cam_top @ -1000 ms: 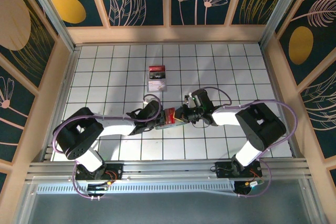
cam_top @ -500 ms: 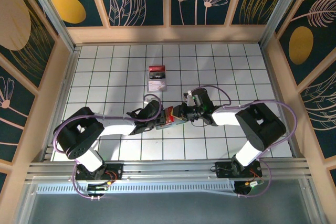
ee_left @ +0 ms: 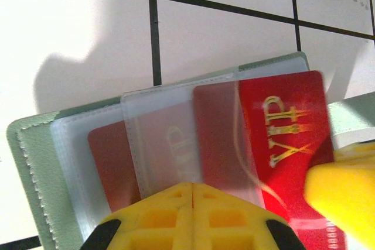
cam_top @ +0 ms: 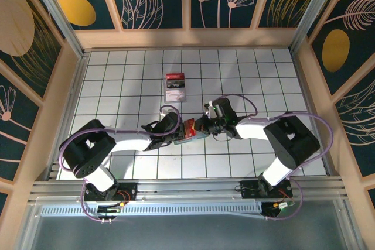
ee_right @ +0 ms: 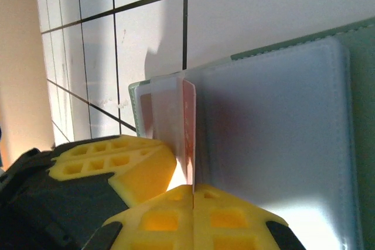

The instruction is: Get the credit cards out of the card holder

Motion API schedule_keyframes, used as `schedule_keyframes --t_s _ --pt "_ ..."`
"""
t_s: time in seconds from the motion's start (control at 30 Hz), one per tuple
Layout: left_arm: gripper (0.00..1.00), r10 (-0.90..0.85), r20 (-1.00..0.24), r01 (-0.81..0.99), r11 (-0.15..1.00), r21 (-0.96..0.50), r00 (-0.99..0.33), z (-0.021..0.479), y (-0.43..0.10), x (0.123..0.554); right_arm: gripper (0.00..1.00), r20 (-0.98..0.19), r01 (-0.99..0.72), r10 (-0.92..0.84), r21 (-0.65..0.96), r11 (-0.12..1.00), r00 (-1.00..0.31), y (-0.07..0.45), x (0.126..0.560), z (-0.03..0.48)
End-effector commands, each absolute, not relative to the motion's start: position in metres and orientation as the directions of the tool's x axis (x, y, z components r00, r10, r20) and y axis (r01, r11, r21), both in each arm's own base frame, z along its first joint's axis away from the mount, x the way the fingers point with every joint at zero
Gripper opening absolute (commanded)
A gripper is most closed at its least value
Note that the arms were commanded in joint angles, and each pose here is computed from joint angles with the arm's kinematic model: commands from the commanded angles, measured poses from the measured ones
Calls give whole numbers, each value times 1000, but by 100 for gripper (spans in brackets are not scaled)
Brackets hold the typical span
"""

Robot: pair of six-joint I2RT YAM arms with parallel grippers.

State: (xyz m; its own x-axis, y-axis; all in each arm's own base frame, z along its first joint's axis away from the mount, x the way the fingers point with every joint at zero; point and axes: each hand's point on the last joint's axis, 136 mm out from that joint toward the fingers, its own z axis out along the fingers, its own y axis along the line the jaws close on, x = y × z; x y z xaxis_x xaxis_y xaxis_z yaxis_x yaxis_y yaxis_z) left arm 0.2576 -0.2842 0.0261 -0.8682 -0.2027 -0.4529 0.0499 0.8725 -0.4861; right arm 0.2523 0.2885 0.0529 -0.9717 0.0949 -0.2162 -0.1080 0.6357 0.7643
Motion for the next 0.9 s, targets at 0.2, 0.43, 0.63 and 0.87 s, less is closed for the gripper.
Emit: schedule_keyframes --t_s 0.2,0.43,0.63,0.87 --pt "35 -250 -579 55 888 -457 -776 79 -265 272 0 -374 -187 136 707 683 -917 261 272 87" --pt "98 -329 -690 92 863 -498 -645 143 -255 287 0 -496 -294 156 709 641 -854 258 280 129" --pt "99 -374 -738 207 800 -563 -562 192 -261 290 0 -599 -436 198 736 518 -776 264 274 189" --pt "87 -429 -742 437 614 -658 -514 251 -279 282 0 -651 -561 267 753 344 -711 264 264 253"
